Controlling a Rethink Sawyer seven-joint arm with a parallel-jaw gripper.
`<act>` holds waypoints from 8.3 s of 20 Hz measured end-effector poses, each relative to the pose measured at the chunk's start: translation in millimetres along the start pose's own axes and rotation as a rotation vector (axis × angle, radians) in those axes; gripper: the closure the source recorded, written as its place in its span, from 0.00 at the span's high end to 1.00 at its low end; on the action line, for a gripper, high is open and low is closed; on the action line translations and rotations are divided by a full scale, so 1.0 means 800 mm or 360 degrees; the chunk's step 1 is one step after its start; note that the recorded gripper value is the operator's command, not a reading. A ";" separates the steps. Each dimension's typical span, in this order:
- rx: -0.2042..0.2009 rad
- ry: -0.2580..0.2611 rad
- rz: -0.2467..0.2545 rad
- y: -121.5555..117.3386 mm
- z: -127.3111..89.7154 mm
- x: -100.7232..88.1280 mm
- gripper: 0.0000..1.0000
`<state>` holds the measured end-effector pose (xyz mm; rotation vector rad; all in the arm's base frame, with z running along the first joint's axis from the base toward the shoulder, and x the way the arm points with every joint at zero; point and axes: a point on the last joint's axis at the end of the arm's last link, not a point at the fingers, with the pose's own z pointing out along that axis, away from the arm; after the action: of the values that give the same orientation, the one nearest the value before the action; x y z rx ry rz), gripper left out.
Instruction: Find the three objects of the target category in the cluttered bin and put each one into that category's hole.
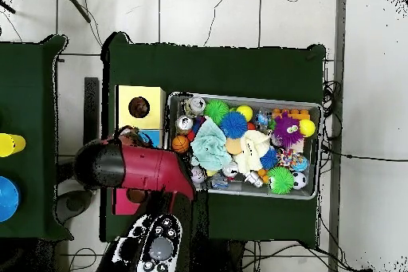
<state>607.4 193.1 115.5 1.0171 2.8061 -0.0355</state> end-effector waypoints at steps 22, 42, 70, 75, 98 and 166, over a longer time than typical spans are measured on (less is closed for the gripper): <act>0.0025 -0.0632 -0.0659 -0.088 0.030 -0.068 1.00; -0.0063 -0.0634 -0.0616 -0.230 0.033 -0.190 1.00; -0.0201 -0.0248 -0.0604 -0.278 0.069 -0.193 1.00; -0.0219 -0.0288 -0.0650 -0.299 0.072 -0.209 1.00; -0.0148 -0.0572 -0.1155 -0.307 0.037 -0.255 1.00; -0.0184 -0.0376 -0.1181 -0.441 0.152 -0.248 1.00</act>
<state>549.4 -213.3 15.0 -0.0864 2.7469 -0.0712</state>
